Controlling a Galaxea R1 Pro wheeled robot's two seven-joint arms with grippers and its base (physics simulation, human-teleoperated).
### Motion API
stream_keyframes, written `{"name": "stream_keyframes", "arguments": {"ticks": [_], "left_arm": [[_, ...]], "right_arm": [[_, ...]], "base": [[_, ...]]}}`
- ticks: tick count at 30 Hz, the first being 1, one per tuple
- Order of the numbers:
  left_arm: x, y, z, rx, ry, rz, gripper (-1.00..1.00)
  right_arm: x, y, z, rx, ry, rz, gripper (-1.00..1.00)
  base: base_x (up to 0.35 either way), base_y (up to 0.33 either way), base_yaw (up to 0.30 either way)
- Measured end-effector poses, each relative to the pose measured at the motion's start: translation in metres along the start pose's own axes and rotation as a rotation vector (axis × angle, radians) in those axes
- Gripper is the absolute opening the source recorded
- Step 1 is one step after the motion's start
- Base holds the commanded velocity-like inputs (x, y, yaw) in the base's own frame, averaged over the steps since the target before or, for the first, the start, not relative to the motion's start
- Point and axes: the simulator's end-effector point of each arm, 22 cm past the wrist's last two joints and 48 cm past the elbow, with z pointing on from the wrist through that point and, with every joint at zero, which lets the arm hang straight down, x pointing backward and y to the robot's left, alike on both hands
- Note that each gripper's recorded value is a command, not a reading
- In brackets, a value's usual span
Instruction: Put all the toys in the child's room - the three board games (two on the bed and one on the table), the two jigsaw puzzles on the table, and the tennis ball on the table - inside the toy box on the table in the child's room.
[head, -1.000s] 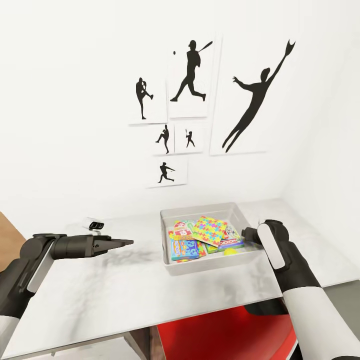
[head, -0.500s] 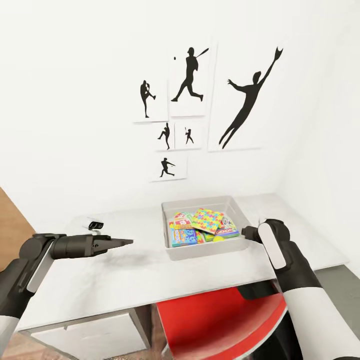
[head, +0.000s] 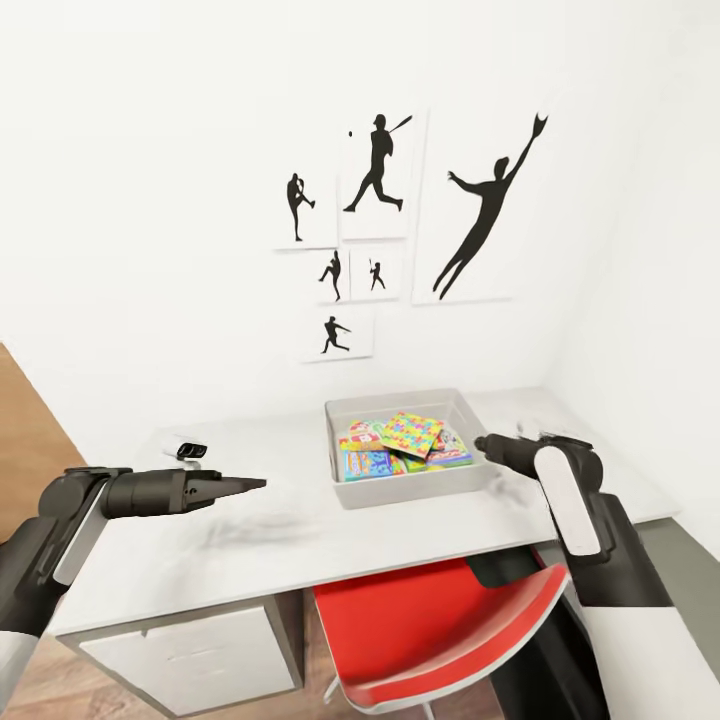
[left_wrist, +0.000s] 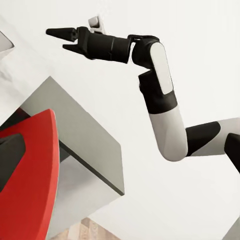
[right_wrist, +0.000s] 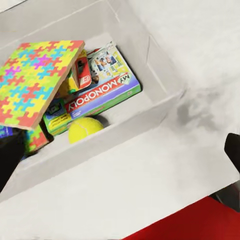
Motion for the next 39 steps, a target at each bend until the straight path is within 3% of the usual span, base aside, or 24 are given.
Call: {"name": "stream_keyframes", "arguments": {"ticks": [5, 7, 8, 9, 16, 22, 28, 39], "left_arm": [[-0.001, -0.004, 0.0, 0.001, -0.001, 0.008, 1.0], [-0.002, -0.005, 0.0, 0.001, -0.001, 0.011, 1.0], [-0.002, -0.006, 0.0, 0.001, -0.001, 0.013, 1.0], [-0.002, -0.007, 0.0, 0.001, -0.001, 0.014, 1.0], [-0.004, -0.012, -0.001, 0.002, -0.002, 0.026, 1.0], [-0.006, -0.017, -0.001, 0.003, -0.003, 0.035, 1.0], [-0.007, -0.021, 0.0, 0.005, -0.004, 0.045, 1.0], [-0.009, -0.025, -0.001, 0.005, -0.004, 0.053, 1.0]], "right_arm": [[0.02, 0.032, -0.015, -0.213, 0.023, 0.083, 1.0], [0.039, 0.044, -0.022, -0.332, 0.052, 0.147, 1.0], [0.05, 0.051, -0.03, -0.441, 0.06, 0.213, 1.0], [0.053, 0.053, -0.034, -0.48, 0.06, 0.238, 1.0], [0.072, 0.056, -0.065, -0.708, 0.023, 0.377, 1.0], [0.071, 0.054, -0.093, -0.86, -0.04, 0.434, 1.0], [0.064, 0.049, -0.105, -0.907, -0.073, 0.447, 1.0], [0.058, 0.044, -0.111, -0.922, -0.095, 0.444, 1.0]], "base": [[-0.002, 0.0, 0.0], [0.0, 0.0, 0.0], [0.0, 0.0, 0.0], [0.0, 0.0, 0.0], [0.0, 0.0, 0.0], [0.0, 0.0, 0.0], [0.0, 0.0, 0.0], [0.0, 0.0, 0.0]]}}
